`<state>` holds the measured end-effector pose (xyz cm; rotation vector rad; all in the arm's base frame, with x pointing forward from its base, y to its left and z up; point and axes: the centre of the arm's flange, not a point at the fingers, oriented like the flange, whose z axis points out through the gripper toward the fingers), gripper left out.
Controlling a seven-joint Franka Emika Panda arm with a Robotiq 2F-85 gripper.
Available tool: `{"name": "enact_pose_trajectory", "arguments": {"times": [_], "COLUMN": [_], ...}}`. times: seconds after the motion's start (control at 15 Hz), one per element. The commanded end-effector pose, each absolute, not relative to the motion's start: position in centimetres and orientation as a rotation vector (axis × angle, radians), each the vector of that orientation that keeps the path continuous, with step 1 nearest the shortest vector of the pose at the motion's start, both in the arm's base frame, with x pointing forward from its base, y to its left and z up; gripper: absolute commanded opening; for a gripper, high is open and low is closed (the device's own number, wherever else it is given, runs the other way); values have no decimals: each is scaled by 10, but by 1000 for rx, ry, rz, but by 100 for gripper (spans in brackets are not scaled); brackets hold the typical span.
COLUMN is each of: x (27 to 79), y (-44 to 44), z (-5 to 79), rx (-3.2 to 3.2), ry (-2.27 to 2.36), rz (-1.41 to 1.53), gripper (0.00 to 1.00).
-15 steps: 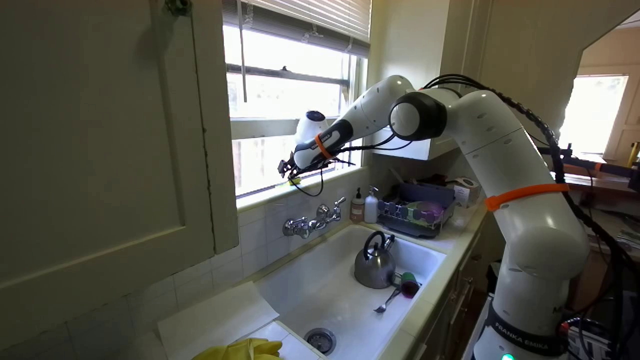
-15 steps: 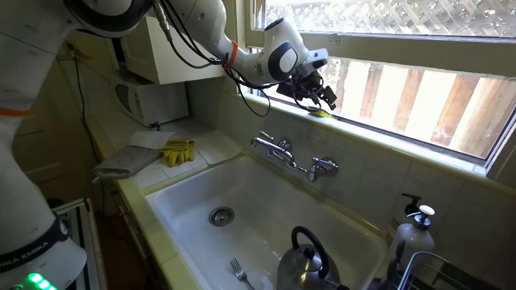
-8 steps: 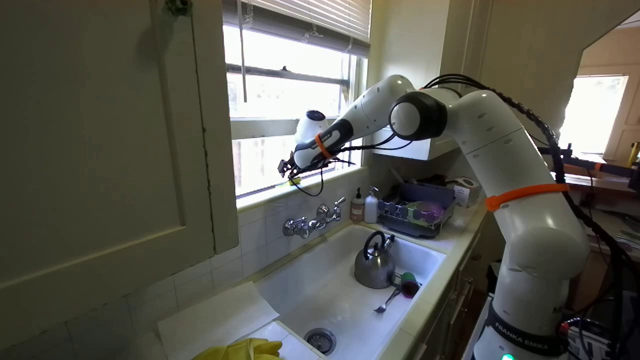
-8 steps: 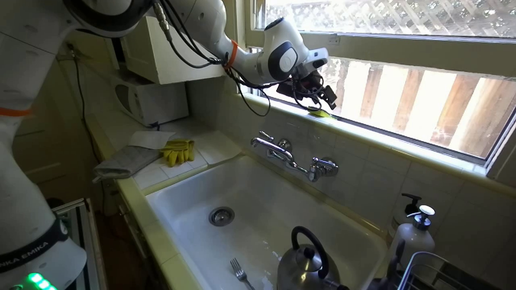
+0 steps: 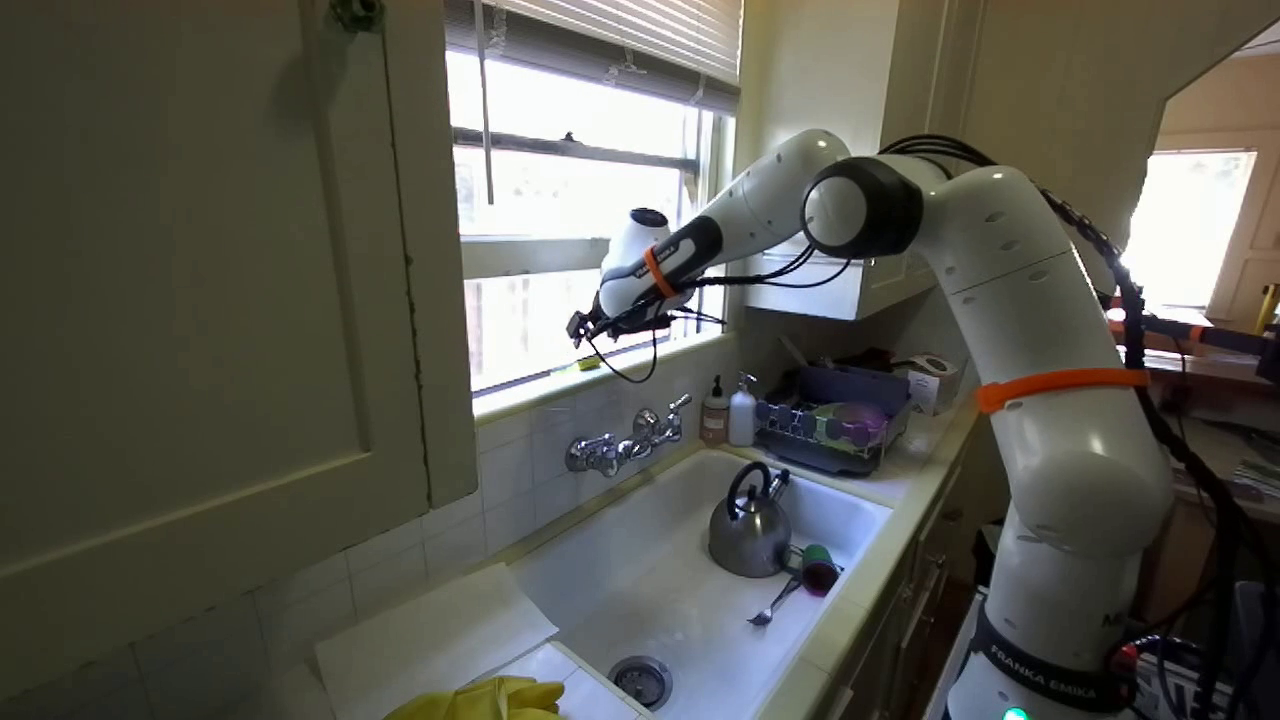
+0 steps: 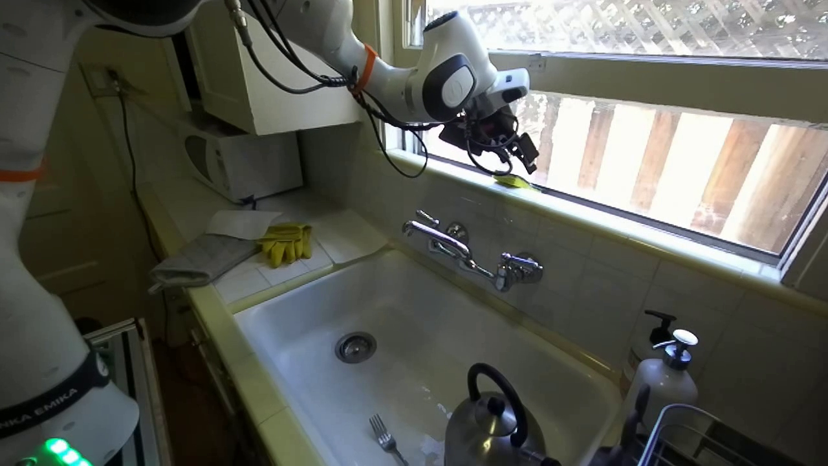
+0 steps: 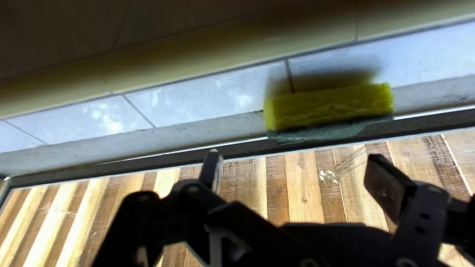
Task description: Put the sponge on the windowsill.
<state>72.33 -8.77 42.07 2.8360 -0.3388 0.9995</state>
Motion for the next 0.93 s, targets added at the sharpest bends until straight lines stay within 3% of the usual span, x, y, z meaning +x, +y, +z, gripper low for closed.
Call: {"name": "enact_pose_trajectory", "arguments": {"times": [0.0, 0.87], "x": [676, 599], "y": [-104, -141], "z": [432, 449], "rx": [2883, 3045], "ry": [-386, -339], "rz": [966, 576], "gripper": [100, 100]}}
